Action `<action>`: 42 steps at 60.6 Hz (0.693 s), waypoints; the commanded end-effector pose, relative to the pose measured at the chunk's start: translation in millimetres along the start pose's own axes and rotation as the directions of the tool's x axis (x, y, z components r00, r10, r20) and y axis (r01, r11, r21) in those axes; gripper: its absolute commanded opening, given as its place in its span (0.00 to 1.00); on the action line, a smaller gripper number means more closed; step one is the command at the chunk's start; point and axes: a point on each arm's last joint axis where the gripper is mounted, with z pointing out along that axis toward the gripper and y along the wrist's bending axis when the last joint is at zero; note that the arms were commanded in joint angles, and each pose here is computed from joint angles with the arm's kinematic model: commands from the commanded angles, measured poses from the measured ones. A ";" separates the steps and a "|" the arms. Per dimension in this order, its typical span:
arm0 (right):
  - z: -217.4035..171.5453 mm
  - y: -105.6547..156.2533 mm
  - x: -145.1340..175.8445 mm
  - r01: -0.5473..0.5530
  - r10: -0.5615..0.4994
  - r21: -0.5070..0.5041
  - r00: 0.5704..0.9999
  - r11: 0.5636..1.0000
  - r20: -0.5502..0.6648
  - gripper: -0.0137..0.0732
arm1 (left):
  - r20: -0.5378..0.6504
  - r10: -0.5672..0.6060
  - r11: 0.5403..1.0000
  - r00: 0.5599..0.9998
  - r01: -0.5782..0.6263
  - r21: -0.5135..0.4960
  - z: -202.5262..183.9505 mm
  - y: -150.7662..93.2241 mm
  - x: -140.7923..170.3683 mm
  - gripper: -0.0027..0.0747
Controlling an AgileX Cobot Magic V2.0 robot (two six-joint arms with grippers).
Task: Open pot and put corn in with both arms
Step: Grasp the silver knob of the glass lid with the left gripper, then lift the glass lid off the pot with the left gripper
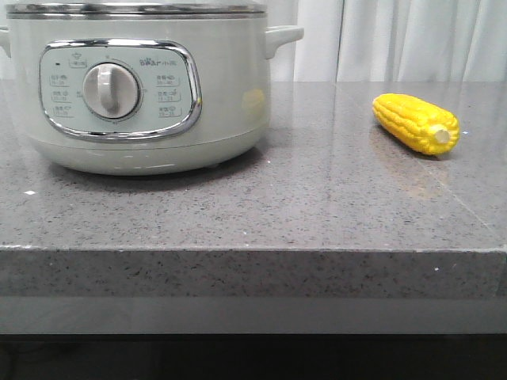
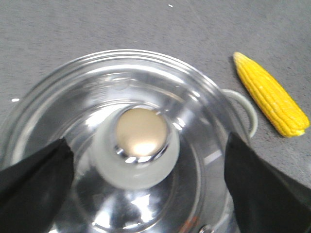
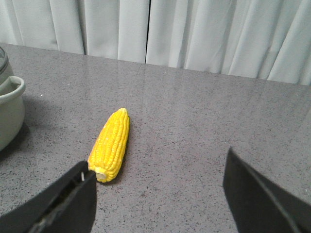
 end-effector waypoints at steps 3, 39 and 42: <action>-2.2 -1.8 -16.9 -0.011 0.010 0.014 0.995 1.000 0.097 0.80 | 0.073 0.010 0.999 0.997 -0.012 0.031 -9.8 -7.9 -22.5 0.82; -2.2 -1.7 -16.9 -0.012 0.010 0.014 0.995 1.000 0.098 0.80 | -0.008 0.012 1.000 1.000 -0.012 0.015 26.0 0.3 -22.3 0.74; -2.2 -1.7 -16.9 -0.012 0.010 0.014 0.995 1.000 0.098 0.80 | -0.008 0.012 1.000 1.000 -0.012 0.015 26.0 0.3 -22.3 0.68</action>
